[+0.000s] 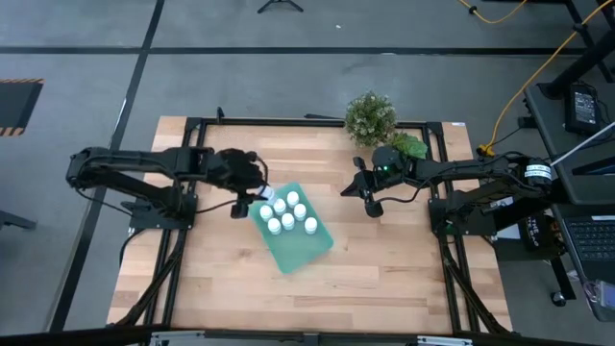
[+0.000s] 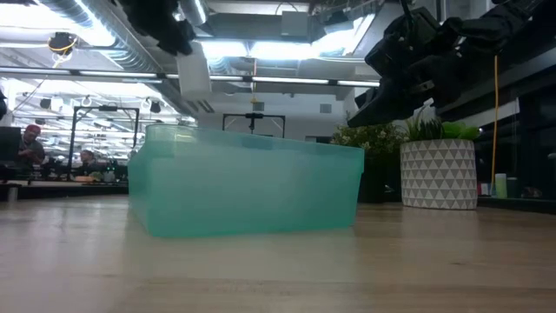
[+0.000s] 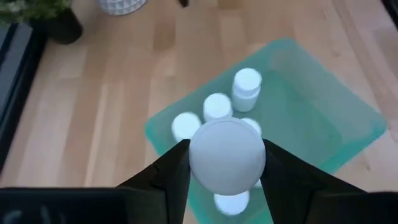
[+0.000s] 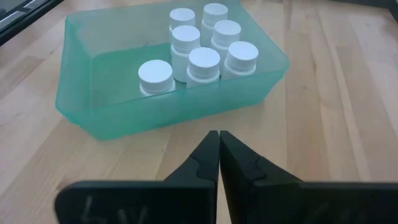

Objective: Pick and place pill bottles into a basket
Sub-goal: Put the white medicine bottle into the green bin

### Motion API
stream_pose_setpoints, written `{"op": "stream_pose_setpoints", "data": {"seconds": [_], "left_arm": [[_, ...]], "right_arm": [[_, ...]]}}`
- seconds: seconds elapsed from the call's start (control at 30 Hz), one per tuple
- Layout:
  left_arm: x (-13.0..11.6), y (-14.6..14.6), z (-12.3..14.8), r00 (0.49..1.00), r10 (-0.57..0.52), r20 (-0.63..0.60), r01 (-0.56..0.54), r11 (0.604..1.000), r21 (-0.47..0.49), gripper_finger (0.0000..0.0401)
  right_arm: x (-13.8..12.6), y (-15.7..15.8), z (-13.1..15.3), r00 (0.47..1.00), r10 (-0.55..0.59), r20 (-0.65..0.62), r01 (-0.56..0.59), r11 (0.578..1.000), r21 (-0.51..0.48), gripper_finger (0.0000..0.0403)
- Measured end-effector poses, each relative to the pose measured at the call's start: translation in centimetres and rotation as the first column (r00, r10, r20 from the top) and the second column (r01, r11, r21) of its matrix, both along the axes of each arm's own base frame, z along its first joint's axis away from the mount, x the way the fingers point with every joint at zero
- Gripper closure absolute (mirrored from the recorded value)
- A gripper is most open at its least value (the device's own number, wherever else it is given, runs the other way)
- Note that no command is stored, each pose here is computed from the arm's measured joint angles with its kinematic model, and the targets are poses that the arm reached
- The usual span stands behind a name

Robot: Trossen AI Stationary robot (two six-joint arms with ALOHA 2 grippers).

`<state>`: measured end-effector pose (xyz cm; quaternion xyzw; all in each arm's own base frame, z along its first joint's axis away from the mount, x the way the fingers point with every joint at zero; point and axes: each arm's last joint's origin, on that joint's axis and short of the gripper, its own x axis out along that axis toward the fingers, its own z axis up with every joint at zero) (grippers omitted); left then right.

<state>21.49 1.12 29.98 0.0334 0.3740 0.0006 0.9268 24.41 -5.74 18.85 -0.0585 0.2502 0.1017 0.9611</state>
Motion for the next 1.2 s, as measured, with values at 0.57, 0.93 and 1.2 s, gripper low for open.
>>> {"op": "stream_pose_setpoints", "data": {"seconds": [0.57,0.93,1.2], "left_arm": [[4.0,-5.9,-2.5,0.997,-0.073,0.016,0.072,0.997,0.036,0.0244],[6.5,-7.9,-2.4,0.996,-0.090,-0.009,0.090,0.994,0.058,0.0244],[8.4,-8.9,-3.3,0.987,-0.146,-0.061,0.152,0.982,0.108,0.0244]], "right_arm": [[0.0,0.0,0.0,1.000,-0.022,-0.003,0.022,0.999,0.037,0.0386],[0.0,0.0,0.0,1.000,-0.022,-0.003,0.022,0.999,0.037,0.0386],[0.0,0.0,0.0,1.000,-0.022,-0.004,0.022,0.999,0.037,0.0386]]}}
